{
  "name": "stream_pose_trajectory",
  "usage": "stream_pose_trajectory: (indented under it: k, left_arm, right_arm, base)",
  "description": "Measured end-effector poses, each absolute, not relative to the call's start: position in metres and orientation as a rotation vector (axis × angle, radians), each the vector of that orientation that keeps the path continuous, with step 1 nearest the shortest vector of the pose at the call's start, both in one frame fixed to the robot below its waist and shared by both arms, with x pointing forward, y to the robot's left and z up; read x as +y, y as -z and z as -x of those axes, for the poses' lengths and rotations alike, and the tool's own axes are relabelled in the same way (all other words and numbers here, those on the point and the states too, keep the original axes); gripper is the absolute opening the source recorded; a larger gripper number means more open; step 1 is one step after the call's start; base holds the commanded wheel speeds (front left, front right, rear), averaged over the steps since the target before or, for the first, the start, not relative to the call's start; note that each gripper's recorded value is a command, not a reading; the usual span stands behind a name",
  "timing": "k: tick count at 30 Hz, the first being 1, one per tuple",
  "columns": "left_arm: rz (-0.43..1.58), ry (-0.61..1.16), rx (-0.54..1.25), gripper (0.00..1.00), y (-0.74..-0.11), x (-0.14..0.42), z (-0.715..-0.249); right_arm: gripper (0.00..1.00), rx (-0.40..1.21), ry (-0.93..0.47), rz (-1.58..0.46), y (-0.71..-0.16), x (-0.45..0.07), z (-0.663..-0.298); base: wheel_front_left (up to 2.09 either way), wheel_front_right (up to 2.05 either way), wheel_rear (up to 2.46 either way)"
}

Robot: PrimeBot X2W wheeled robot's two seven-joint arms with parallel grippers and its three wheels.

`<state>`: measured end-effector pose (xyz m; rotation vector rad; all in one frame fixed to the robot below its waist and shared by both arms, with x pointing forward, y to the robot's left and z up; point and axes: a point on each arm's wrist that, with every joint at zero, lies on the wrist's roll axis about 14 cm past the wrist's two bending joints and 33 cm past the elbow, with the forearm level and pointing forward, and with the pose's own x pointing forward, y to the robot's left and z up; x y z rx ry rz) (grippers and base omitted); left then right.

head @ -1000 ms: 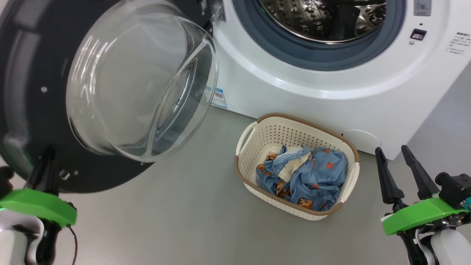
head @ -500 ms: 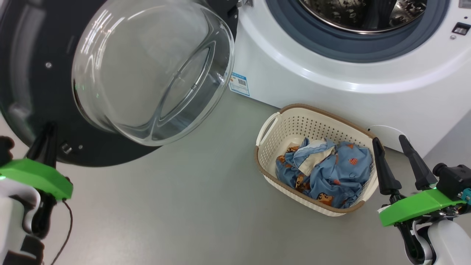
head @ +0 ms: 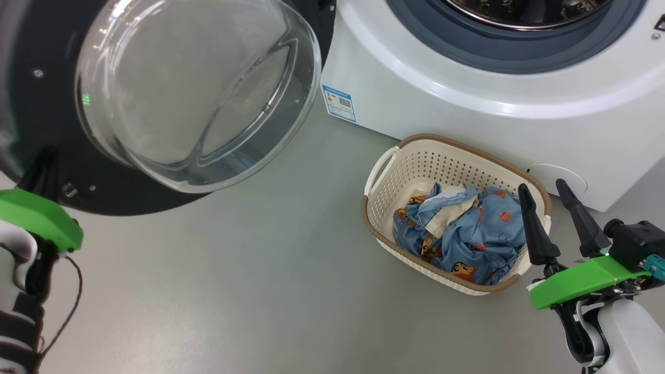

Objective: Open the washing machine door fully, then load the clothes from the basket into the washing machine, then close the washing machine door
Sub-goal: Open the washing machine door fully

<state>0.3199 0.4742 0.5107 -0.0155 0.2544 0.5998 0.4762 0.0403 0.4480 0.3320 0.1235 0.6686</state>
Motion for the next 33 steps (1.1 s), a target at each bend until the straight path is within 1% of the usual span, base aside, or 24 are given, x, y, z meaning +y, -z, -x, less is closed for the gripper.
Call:
stream_pose_trajectory:
  k: [9,25,33]
  left_arm:
    - [0.001,-0.625,0.26,0.0,-0.518,0.486,-0.331]
    - [-0.031,-0.614,0.251,0.0,-0.523,0.486,-0.331]
    - [-0.022,-0.545,0.203,0.0,-0.526,0.469,-0.341]
  right_arm:
    - [1.0,0.121,-0.645,-0.332,-0.447,0.032,-0.48]
    - [1.0,0.108,-0.646,-0.337,-0.455,0.034,-0.478]
    - [1.0,0.086,-0.636,-0.337,-0.465,0.029,-0.477]
  base:
    - [0.0,0.0,0.0]
    - [0.0,0.0,0.0]
    - [0.0,0.0,0.0]
